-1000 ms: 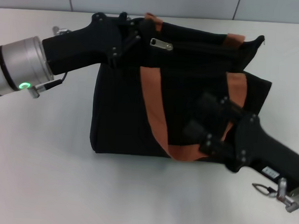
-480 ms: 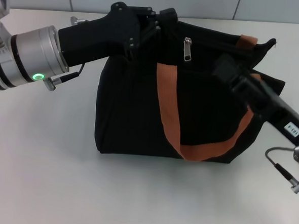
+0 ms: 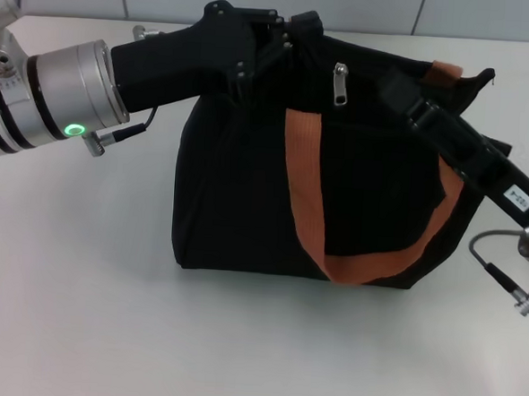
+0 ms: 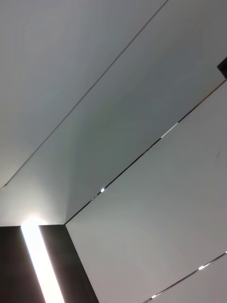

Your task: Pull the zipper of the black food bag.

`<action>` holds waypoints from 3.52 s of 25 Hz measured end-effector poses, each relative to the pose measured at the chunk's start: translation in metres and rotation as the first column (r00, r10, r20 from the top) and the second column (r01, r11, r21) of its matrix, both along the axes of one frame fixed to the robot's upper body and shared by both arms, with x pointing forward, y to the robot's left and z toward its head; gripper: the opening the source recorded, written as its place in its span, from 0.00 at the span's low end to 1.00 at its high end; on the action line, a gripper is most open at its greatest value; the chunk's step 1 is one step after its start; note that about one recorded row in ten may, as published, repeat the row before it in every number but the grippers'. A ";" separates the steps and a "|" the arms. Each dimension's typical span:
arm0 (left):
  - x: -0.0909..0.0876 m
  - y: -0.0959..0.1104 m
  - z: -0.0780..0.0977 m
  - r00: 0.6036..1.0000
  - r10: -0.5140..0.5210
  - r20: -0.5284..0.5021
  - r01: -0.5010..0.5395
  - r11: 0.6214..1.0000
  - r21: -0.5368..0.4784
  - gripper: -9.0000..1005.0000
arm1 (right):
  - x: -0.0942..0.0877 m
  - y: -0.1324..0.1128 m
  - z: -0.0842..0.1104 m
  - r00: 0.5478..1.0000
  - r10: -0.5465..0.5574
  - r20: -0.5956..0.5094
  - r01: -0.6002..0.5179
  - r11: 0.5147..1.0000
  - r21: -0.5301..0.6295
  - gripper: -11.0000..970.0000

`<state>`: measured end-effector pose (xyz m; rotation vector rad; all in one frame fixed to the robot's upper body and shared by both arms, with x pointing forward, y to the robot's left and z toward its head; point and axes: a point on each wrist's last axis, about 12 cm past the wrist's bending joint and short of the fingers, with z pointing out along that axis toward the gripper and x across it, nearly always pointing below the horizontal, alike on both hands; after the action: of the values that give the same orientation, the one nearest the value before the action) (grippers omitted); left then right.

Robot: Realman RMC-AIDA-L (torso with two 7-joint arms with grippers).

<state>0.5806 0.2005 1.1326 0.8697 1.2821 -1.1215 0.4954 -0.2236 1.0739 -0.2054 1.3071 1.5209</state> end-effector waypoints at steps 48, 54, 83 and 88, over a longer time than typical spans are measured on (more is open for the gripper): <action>0.002 -0.009 0.003 1.000 -0.012 0.005 0.013 0.999 -0.038 0.04 | 0.022 0.024 0.000 0.997 0.036 -0.076 -0.040 0.998 -0.052 0.33; 0.001 -0.010 0.003 1.000 -0.015 0.000 0.015 0.999 -0.049 0.04 | 0.023 0.025 -0.001 0.996 0.032 -0.083 -0.037 0.997 -0.061 0.26; 0.001 -0.010 0.004 1.000 -0.018 0.002 0.019 0.998 -0.058 0.05 | 0.023 0.021 -0.004 0.994 0.019 -0.104 -0.026 0.997 -0.070 0.01; 0.000 -0.008 0.003 1.000 -0.009 -0.001 0.009 0.998 -0.062 0.05 | 0.019 0.013 -0.008 0.991 -0.002 -0.135 -0.006 0.998 -0.063 0.01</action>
<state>0.5809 0.1923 1.1353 0.8292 1.2395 -1.1633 0.5146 -0.2111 1.0658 -0.1457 1.4635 1.5181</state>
